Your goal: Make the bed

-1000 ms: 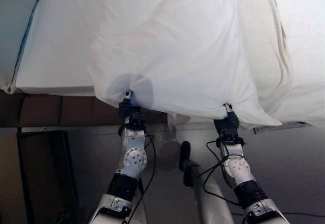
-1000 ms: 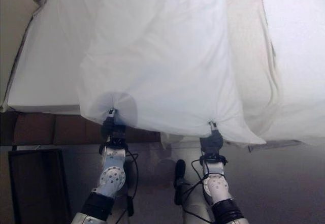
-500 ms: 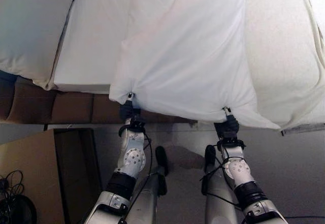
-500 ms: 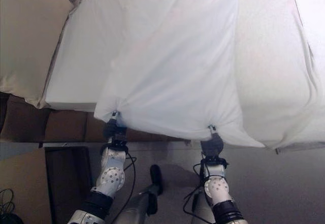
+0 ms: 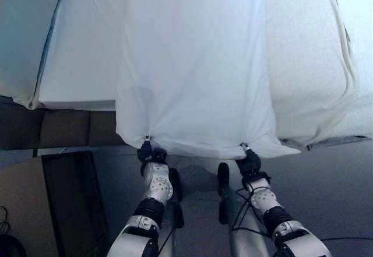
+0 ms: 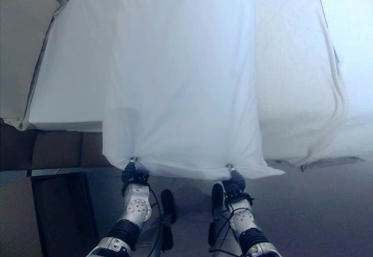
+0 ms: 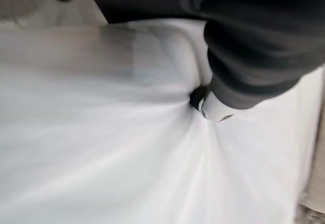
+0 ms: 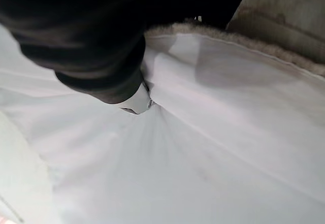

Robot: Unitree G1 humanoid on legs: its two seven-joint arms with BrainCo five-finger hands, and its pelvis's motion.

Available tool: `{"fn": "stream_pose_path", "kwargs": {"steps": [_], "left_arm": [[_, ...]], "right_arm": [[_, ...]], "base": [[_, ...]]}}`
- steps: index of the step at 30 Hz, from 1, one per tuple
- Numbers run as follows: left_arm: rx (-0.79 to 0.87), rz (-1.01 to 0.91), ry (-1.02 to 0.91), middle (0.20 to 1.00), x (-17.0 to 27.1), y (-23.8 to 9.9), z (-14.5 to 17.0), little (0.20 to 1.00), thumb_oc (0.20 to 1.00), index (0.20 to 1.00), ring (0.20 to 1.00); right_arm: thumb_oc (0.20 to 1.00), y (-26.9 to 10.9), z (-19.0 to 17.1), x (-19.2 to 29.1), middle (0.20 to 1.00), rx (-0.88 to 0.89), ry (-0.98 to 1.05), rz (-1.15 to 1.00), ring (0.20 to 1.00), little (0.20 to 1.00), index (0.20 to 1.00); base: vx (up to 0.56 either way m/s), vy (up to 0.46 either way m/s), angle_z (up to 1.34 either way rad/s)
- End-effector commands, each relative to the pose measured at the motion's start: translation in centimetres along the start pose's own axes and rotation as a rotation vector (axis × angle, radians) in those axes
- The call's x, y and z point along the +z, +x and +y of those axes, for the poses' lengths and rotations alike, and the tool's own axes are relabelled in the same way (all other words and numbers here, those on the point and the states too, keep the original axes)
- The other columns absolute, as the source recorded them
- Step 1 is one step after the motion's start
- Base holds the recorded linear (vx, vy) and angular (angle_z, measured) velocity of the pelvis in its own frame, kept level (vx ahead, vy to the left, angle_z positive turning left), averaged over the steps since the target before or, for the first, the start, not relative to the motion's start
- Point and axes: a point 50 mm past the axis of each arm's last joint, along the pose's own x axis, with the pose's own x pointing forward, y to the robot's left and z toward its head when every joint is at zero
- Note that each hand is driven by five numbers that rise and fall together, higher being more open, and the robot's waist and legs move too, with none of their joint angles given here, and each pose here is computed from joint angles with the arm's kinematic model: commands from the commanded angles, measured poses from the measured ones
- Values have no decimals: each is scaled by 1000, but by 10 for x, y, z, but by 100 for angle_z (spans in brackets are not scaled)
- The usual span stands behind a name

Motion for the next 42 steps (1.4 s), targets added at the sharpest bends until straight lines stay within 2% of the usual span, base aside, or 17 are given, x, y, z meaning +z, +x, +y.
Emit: {"fn": "stream_pose_path", "kwargs": {"steps": [1,7,8,9,10,11,12,21,26,31,34,35,36,39,40,41,42], "left_arm": [[371,-56,44,200,20,8,86,200,200,200,200],[482,21,72,200,5,2,108,200,200,200,200],[485,37,80,200,1,1,110,200,200,200,200],[485,37,80,200,1,1,110,200,200,200,200],[477,45,80,551,-1,0,108,551,551,551,551],[477,45,80,875,-2,0,109,875,875,875,875],[471,53,81,1000,-4,-1,107,1000,1000,1000,1000],[419,68,107,1000,-10,-3,100,1000,1000,1000,1000],[260,87,243,1000,-19,-11,94,1000,1000,1000,1000],[-65,86,658,1000,-24,-20,77,1000,1000,1000,1000],[-334,78,874,1000,-15,-21,65,1000,1000,1000,1000],[-458,119,931,1000,-16,-22,59,1000,1000,1000,1000],[-458,119,931,1000,-16,-22,59,1000,1000,1000,1000],[-653,104,1014,1000,-16,-20,27,1000,1000,1000,1000],[-775,78,1042,1000,-14,-19,1,1000,1000,1000,1000],[-775,78,1042,1000,-14,-19,1,1000,1000,1000,1000],[-883,34,1089,1000,-12,-17,-28,1000,1000,1000,1000]], "right_arm": [[200,-47,-93,2,200,-422,-108,13,200,200,200],[200,-54,-104,-7,200,-505,-137,55,200,200,200],[435,-55,-104,-10,435,-497,-147,76,435,435,435],[533,-55,-104,-9,533,-497,-147,76,533,533,533],[1000,-55,-104,-12,1000,-493,-148,83,1000,1000,1000],[1000,-55,-104,-12,1000,-494,-148,83,1000,1000,1000],[1000,-54,-103,-11,1000,-491,-153,84,1000,1000,1000],[1000,-48,-92,-18,1000,-441,-201,105,1000,1000,1000],[1000,-52,-89,-28,1000,-387,-233,137,1000,1000,1000],[1000,-50,-75,-34,1000,-264,-374,177,1000,1000,1000],[1000,-42,-46,-36,1000,-28,-621,226,1000,1000,1000],[1000,-36,-23,-32,1000,111,-743,209,1000,1000,1000],[1000,-36,-23,-32,1000,111,-743,209,1000,1000,1000],[1000,-22,10,-23,1000,271,-863,171,1000,1000,1000],[1000,-13,32,-17,1000,362,-883,163,1000,1000,1000],[1000,-13,32,-17,1000,362,-883,162,1000,1000,1000],[1000,-2,57,-12,1000,451,-927,152,1000,1000,1000]], "base": [[15,-36,4],[2,-6,1],[0,0,0],[0,0,0],[0,0,0],[0,0,0],[0,0,0],[3,-4,0],[18,-27,6],[-1,-26,5],[-11,-16,4],[0,0,0],[0,0,0],[-33,8,2],[-56,12,3],[-93,13,4],[-85,6,3]]}}
